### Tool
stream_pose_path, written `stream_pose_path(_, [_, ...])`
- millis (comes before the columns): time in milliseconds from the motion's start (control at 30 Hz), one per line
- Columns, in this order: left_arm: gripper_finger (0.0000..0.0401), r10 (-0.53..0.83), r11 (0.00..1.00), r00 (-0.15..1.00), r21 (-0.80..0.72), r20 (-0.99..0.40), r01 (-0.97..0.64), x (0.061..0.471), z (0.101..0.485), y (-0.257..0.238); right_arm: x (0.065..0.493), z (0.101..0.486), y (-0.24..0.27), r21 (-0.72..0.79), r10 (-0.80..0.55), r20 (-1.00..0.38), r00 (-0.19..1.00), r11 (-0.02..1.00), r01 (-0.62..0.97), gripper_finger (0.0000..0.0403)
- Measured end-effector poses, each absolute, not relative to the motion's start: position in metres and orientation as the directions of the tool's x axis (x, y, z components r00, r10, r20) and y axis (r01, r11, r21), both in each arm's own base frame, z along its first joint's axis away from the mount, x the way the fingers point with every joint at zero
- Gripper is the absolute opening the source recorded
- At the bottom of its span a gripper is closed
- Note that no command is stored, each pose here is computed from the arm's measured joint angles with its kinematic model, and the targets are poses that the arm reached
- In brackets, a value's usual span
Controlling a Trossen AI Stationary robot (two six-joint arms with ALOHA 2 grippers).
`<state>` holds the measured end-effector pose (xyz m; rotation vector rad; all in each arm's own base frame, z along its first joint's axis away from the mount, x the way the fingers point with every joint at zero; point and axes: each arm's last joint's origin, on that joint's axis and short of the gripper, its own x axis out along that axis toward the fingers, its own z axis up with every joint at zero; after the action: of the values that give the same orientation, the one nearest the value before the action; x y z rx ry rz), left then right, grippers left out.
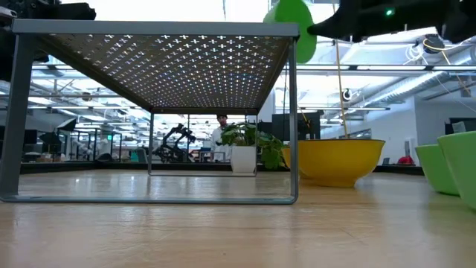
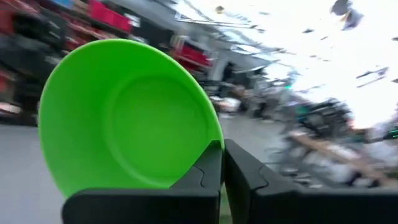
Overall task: Pick & Place Mini bowls
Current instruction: Put the top green bowl on the shelf
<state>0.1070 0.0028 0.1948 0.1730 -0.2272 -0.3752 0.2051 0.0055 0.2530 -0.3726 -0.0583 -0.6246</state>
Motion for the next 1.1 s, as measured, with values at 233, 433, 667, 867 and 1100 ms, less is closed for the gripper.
stream_pose_path(233, [0.0051, -0.387, 0.899, 0.907, 0.285, 0.168, 0.332, 0.108, 0.193, 0.003, 0.219, 0.253, -0.001, -0.412, -0.613, 0.291, 0.734, 0.612, 0.675, 0.0])
stream_pose_path(433, [0.0051, -0.337, 0.911, 0.924, 0.311, 0.18, 0.272, 0.108, 0.194, 0.004, 0.23, 0.258, -0.014, -0.437, -0.654, 0.337, 0.677, 0.529, 0.728, 0.0])
stream_pose_path(667, [0.0053, 0.025, 0.991, 0.939, 0.118, 0.344, -0.07, 0.114, 0.22, 0.015, 0.243, 0.27, -0.027, -0.49, -0.626, 0.383, 0.68, 0.486, 0.724, 0.0])
stream_pose_path(867, [0.0107, 0.112, 0.992, 0.962, 0.029, 0.249, -0.123, 0.158, 0.267, 0.017, 0.255, 0.278, -0.03, -0.526, -0.581, 0.423, 0.696, 0.468, 0.71, 0.0])
stream_pose_path(1100, [0.022, 0.361, 0.851, 0.925, 0.366, 0.116, -0.377, 0.243, 0.295, 0.024, 0.259, 0.29, -0.031, -0.519, -0.594, 0.522, 0.612, 0.349, 0.781, 0.0])
